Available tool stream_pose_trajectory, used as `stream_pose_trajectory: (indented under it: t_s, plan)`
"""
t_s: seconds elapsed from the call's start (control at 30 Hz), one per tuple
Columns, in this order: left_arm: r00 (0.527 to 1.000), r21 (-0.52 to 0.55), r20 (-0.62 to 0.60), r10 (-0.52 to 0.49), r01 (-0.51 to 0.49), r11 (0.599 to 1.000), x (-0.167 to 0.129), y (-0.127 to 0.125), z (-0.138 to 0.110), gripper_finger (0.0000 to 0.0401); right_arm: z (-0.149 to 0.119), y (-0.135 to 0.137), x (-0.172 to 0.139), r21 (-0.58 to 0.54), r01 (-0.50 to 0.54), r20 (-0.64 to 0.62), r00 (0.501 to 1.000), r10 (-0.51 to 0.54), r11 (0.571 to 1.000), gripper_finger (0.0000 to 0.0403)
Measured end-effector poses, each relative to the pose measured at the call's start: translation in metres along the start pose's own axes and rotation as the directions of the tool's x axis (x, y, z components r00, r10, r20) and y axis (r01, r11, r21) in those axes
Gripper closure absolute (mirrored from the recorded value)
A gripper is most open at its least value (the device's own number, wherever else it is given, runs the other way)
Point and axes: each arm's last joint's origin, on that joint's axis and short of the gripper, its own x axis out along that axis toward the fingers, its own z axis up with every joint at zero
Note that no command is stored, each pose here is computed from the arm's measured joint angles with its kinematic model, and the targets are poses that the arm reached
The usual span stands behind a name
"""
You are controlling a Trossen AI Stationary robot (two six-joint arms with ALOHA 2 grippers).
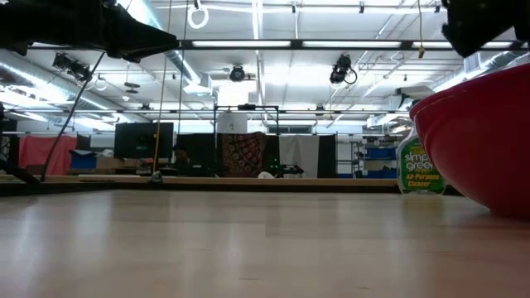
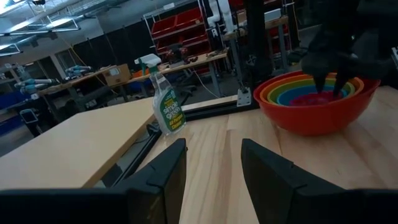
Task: Nest bowls inside each other
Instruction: Return to Home Position
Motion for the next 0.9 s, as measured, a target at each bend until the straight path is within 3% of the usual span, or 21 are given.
stream_pose_trajectory:
  t_s: [0.1,0.27,0.33,0.4,0.53,0.77,0.9]
  plan:
    - [1.0,-0.003,-0.001,0.0,0.0,1.0,0.0,0.0,0.0,0.0246,0.001,0.002,0.002,-0.026,0.034,-0.03,0.999,-0.034,0.999,0.0244]
    - [1.0,-0.003,-0.001,0.0,0.0,1.0,0.0,0.0,0.0,0.0246,0.0,-0.008,-0.024,0.029,0.107,0.023,0.994,-0.107,0.994,0.0244]
    - [1.0,-0.004,-0.001,0.0,0.0,1.0,0.0,0.0,0.0,0.0246,-0.002,-0.01,-0.035,0.043,0.116,0.083,0.989,-0.119,0.992,0.0244]
    - [1.0,-0.004,-0.002,0.0,0.0,1.0,0.0,0.0,0.0,0.0246,-0.004,-0.009,-0.042,-0.029,0.077,0.206,0.976,-0.069,0.997,0.0244]
    - [1.0,-0.03,-0.003,-0.005,0.005,1.0,0.0,0.0,0.0,0.0246,-0.006,-0.005,-0.051,-0.173,0.013,0.454,0.889,0.069,0.985,0.0247]
    - [0.991,-0.114,-0.082,-0.11,0.1,0.988,0.001,0.004,0.024,0.0246,0.009,-0.029,-0.061,-0.265,-0.059,0.633,0.743,0.219,0.963,0.0276]
    - [0.977,-0.142,-0.104,-0.186,0.171,0.975,-0.001,0.005,0.034,0.0246,0.019,-0.057,-0.06,-0.321,-0.112,0.692,0.65,0.313,0.941,0.0292]
